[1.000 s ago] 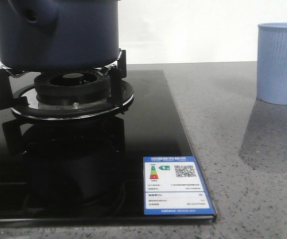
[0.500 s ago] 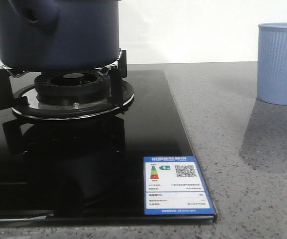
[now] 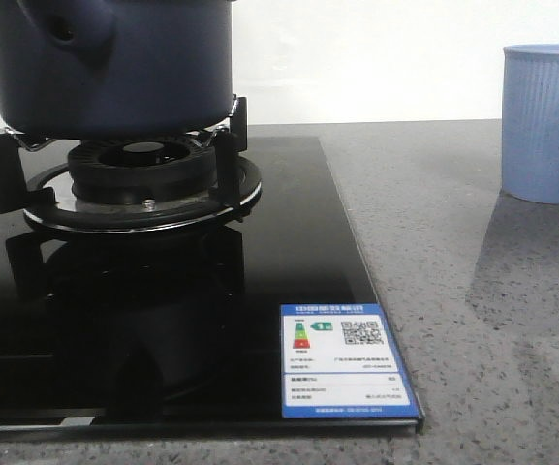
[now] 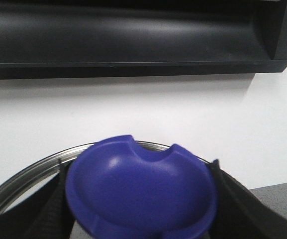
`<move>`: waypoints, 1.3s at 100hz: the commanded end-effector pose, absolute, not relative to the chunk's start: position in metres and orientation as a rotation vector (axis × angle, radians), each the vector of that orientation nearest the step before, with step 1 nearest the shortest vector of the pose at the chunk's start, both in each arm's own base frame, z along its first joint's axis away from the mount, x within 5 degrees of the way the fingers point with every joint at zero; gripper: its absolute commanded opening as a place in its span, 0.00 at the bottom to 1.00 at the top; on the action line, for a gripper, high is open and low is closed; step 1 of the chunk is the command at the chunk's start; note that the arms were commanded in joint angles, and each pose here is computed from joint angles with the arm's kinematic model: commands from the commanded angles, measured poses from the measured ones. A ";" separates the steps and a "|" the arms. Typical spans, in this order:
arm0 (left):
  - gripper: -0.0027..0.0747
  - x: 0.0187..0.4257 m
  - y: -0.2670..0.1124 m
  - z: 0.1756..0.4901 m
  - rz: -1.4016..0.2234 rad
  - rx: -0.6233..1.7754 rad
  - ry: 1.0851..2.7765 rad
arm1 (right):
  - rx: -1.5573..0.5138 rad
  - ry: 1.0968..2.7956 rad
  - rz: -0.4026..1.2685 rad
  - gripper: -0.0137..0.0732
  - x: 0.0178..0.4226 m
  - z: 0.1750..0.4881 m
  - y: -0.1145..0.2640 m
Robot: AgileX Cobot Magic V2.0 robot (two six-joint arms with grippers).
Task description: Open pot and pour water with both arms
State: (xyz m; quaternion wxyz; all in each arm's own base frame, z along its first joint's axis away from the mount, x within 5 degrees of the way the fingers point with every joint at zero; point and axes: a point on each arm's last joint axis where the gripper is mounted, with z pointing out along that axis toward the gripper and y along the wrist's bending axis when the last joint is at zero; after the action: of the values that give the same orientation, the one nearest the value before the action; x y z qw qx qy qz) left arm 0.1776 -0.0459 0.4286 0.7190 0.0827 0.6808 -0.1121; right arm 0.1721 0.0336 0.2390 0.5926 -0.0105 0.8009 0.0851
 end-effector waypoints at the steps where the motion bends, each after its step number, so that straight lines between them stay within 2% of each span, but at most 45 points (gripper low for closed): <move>1: 0.52 0.170 -0.040 0.451 -0.228 0.134 1.376 | -0.015 1.738 0.159 0.85 0.191 0.252 0.034; 54: 0.52 0.170 -0.040 0.451 -0.227 0.133 1.375 | -0.011 1.782 0.116 0.85 0.264 0.240 0.049; 123: 0.52 0.170 -0.040 0.451 -0.227 0.133 1.375 | 0.026 1.739 0.059 0.84 0.280 0.227 0.040; 130: 0.52 0.170 -0.040 0.451 -0.227 0.133 1.375 | 0.027 1.730 0.057 0.81 0.280 0.228 0.040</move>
State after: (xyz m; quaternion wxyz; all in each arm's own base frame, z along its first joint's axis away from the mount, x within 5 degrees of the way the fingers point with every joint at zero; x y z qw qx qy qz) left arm 0.1775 -0.0461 0.4283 0.7179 0.0837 0.6820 -0.1123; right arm 0.2741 0.0432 0.2049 0.5914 0.0085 0.8057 0.0323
